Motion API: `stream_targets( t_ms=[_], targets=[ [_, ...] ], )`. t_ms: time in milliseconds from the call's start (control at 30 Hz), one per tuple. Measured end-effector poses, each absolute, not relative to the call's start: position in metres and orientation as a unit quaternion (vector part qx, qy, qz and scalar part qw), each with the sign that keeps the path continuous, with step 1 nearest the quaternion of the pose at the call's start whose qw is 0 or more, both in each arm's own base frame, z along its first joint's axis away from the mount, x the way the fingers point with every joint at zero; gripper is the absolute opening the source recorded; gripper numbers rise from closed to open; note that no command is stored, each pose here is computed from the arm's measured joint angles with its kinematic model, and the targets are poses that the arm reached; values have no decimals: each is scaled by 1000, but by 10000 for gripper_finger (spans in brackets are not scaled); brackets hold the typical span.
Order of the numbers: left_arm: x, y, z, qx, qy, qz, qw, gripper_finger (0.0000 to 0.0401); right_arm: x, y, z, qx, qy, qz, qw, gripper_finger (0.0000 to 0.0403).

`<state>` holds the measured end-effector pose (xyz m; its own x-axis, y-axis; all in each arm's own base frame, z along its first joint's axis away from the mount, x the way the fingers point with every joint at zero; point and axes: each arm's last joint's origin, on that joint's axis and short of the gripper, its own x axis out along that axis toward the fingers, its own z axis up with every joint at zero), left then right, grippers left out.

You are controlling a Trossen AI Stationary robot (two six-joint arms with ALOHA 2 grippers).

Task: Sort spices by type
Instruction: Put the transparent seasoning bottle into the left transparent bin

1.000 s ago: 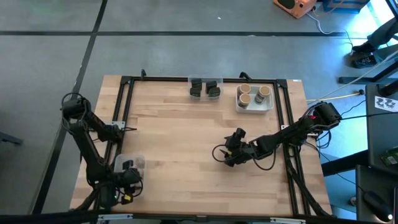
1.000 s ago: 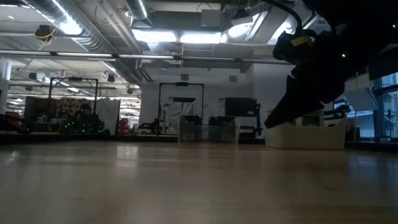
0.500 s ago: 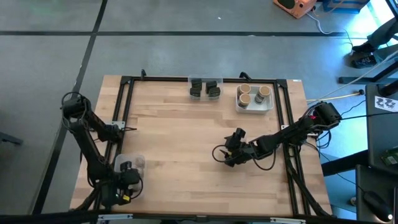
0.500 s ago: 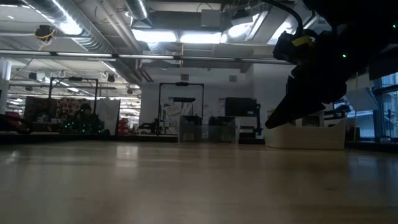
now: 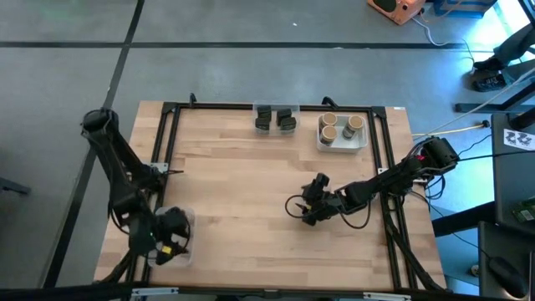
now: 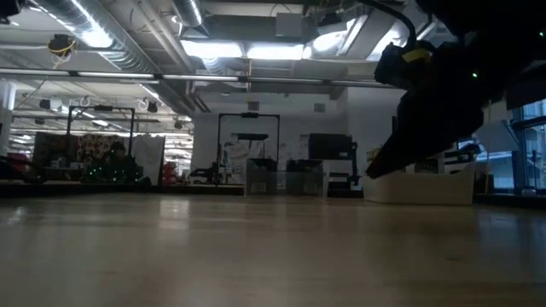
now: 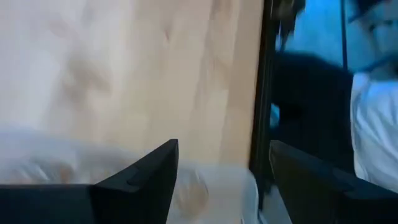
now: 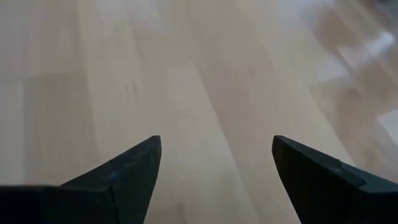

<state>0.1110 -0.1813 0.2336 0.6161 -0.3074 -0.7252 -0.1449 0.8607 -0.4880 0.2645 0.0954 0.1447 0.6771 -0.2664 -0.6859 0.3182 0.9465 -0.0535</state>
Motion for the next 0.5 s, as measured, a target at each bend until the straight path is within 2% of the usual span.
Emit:
stream_targets(
  t_ms=[267, 500],
  targets=[
    [144, -151, 242, -185, 352, 15, 917, 235, 264, 97, 144, 51, 382, -132, 913, 308],
    [188, -128, 247, -128, 282, 46, 950, 235, 264, 98, 143, 19, 395, -104, 912, 308]
  ],
)
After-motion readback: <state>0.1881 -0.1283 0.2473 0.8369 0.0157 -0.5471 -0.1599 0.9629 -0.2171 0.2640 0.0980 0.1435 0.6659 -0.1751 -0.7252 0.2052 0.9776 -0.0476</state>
